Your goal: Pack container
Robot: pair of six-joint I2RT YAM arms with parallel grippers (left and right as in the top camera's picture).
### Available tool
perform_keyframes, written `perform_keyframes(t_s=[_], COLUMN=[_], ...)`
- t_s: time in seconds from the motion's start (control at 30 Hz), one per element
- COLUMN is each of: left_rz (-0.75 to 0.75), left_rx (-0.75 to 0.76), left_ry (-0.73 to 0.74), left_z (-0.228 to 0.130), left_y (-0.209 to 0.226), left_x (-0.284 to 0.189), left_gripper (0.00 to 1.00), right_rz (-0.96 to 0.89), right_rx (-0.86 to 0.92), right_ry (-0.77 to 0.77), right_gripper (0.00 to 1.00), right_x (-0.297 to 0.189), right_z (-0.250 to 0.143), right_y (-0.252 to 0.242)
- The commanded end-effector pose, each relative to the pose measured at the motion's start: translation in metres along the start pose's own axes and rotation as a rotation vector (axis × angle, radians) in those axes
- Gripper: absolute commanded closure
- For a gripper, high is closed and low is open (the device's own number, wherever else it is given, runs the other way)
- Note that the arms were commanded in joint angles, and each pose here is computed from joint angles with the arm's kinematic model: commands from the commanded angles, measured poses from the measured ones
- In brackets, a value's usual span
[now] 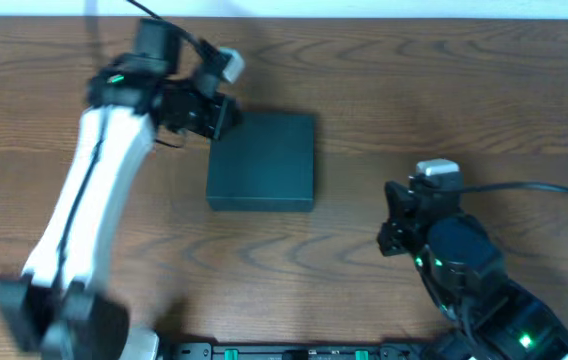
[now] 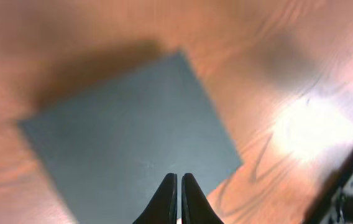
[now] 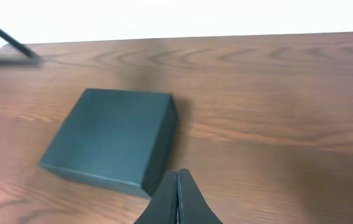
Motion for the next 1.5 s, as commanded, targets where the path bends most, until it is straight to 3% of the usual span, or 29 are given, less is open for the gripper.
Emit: perform_keyframes(t_s=[0.0,0.07,0.1,0.13,0.17,0.37,1.23,1.47], left_rz=[0.113,0.156,0.164,0.166,0.168,0.161,0.216,0.585], left_rx=[0.046,0.073,0.087,0.087,0.062,-0.068,-0.101,-0.085], left_ry=[-0.097,-0.135,-0.157,-0.17,-0.189,-0.234,-0.171,-0.162], left_z=[0.009,0.01,0.01,0.01,0.01,0.005,-0.007,-0.039], left_y=[-0.015,-0.024,-0.031,-0.035,-0.039,-0.055,-0.051,-0.052], left_x=[-0.048,-0.066,-0.075,-0.08,-0.087,-0.106,-0.106,-0.155], left_gripper=[0.94,0.92,0.75,0.5,0.05,0.05,0.05,0.05], right_rz=[-0.042,-0.059,-0.066,-0.068,-0.069,-0.083,-0.132,-0.132], right_rx=[-0.049,-0.05,-0.051,-0.053,-0.053,-0.064,-0.096,-0.097], right_ry=[-0.013,-0.002,0.006,0.01,0.011,0.044,0.132,0.132], right_gripper=[0.86,0.53,0.38,0.16,0.01,0.01,0.01,0.01], right_x=[-0.004,-0.004,-0.004,-0.004,-0.004,-0.004,-0.006,-0.006], right_z=[0.002,0.0,-0.001,-0.002,-0.002,-0.008,-0.023,-0.023], right_y=[-0.011,-0.014,-0.016,-0.016,-0.016,-0.019,-0.029,-0.029])
Point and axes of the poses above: each gripper's point midway between its finger pads, its own x axis out along the fingers, its own y axis along the line the jaws close on, z = x × y, the point moved 7 cm from there along -x, back along the fingers, and after that the axes turned 9 degrees about x, right-handed, at the moved point
